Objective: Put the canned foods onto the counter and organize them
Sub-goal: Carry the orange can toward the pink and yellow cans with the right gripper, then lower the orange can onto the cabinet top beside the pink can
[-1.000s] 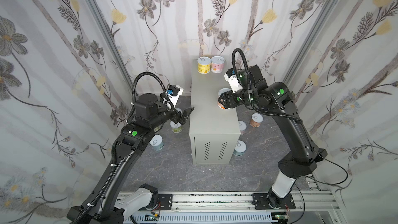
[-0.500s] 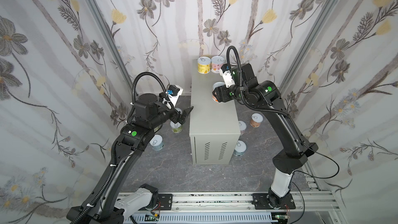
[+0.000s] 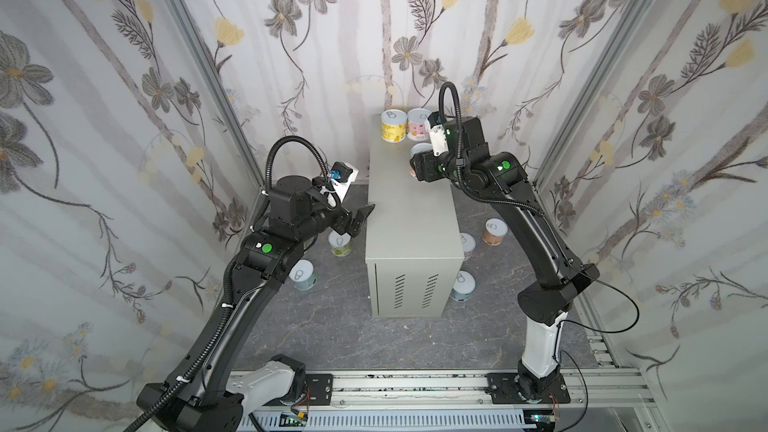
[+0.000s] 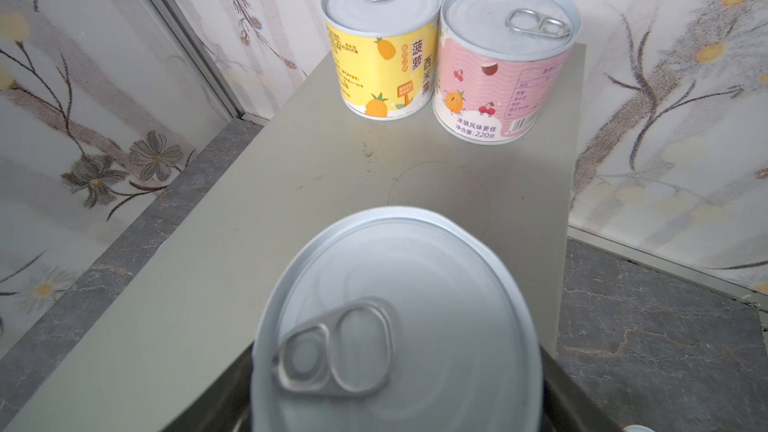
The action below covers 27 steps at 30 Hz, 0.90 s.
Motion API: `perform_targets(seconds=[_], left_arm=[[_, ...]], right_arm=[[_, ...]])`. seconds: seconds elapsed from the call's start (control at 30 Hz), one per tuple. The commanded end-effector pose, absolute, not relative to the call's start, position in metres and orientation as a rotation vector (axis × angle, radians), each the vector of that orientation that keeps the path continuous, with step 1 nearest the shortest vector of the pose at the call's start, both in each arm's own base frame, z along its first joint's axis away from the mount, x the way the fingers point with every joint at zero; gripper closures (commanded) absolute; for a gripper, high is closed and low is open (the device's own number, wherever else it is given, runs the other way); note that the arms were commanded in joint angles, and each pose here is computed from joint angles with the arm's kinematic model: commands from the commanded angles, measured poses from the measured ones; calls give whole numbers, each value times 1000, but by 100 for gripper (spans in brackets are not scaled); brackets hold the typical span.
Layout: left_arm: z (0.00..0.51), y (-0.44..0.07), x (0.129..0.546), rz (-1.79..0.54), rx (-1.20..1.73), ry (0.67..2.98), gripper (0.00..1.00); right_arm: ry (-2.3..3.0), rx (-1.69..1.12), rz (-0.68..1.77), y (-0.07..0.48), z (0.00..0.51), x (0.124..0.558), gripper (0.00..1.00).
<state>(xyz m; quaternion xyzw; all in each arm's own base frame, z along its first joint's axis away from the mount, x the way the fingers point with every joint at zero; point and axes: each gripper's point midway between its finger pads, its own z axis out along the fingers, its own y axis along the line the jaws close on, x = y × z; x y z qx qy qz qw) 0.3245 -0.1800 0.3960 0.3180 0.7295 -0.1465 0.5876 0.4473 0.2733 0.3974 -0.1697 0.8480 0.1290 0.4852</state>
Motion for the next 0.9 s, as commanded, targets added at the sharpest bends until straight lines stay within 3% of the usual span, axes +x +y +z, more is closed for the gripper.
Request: perform_targets(seconds=[0.0, 0.43, 0.87], left_arm=[[401, -181, 330, -312, 755, 1666, 0], [399, -185, 336, -318, 765, 1680, 0], [391, -187, 344, -312, 768, 1689, 0]], right_arm=[[2189, -452, 225, 261, 362, 443, 23], [2166, -432, 222, 263, 360, 457, 13], [2014, -400, 314, 265, 360, 441, 4]])
